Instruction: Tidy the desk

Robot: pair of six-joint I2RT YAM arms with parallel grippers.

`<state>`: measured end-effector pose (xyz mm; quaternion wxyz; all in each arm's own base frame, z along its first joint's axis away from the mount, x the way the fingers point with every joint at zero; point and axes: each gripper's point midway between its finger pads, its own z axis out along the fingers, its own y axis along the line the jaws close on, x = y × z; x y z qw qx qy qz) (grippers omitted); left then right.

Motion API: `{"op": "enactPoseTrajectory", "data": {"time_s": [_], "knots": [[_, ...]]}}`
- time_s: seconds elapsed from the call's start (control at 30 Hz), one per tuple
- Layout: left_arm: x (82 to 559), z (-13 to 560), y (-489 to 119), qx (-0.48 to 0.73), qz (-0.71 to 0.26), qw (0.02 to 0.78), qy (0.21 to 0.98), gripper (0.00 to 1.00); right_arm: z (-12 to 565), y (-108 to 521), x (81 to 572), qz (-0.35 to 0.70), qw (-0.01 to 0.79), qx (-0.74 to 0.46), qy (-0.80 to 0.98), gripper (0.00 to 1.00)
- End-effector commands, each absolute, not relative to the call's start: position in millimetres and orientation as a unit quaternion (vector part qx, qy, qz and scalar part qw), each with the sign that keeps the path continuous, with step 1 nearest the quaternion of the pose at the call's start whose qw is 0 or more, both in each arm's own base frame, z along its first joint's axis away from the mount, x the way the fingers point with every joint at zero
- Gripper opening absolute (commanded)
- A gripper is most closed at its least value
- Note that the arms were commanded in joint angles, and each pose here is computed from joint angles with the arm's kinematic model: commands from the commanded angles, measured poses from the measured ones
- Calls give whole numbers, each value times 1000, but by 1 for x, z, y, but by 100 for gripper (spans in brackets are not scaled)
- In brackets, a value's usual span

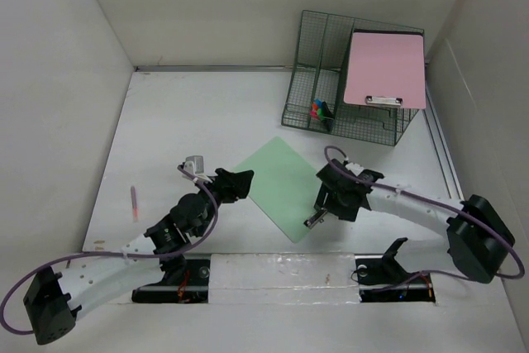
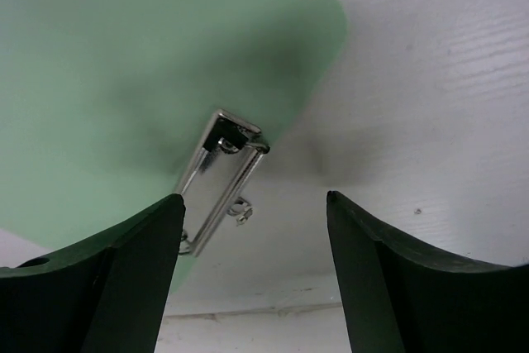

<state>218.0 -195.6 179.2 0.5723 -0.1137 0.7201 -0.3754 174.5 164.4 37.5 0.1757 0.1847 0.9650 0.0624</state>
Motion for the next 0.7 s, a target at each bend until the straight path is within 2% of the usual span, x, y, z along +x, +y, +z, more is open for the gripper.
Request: {"op": "enactPoseTrajectory", "data": {"time_s": [0.0,0.2,0.3,0.33,0.4,0.53,0.6,0.67], "knots": [[223,201,-192,-135,-385,584,702,70,35,171,173,37,180,193,964,74],[222,201,-191,-135,-384,584,702,70,20,201,179,15,179,159,971,71],[222,201,-192,-133,-387,584,701,70,18,212,176,2,179,134,975,62],[222,200,-192,-133,-387,583,701,70,21,219,172,5,180,123,976,55],[221,202,-194,-129,-390,582,702,70,24,212,162,-19,181,114,977,53],[221,200,-194,-128,-390,582,703,70,39,204,155,-23,193,127,973,53],[221,200,-195,-127,-390,581,703,70,54,207,158,9,210,141,967,55],[220,201,-196,-126,-393,580,702,70,64,216,165,44,229,147,961,69]]}}
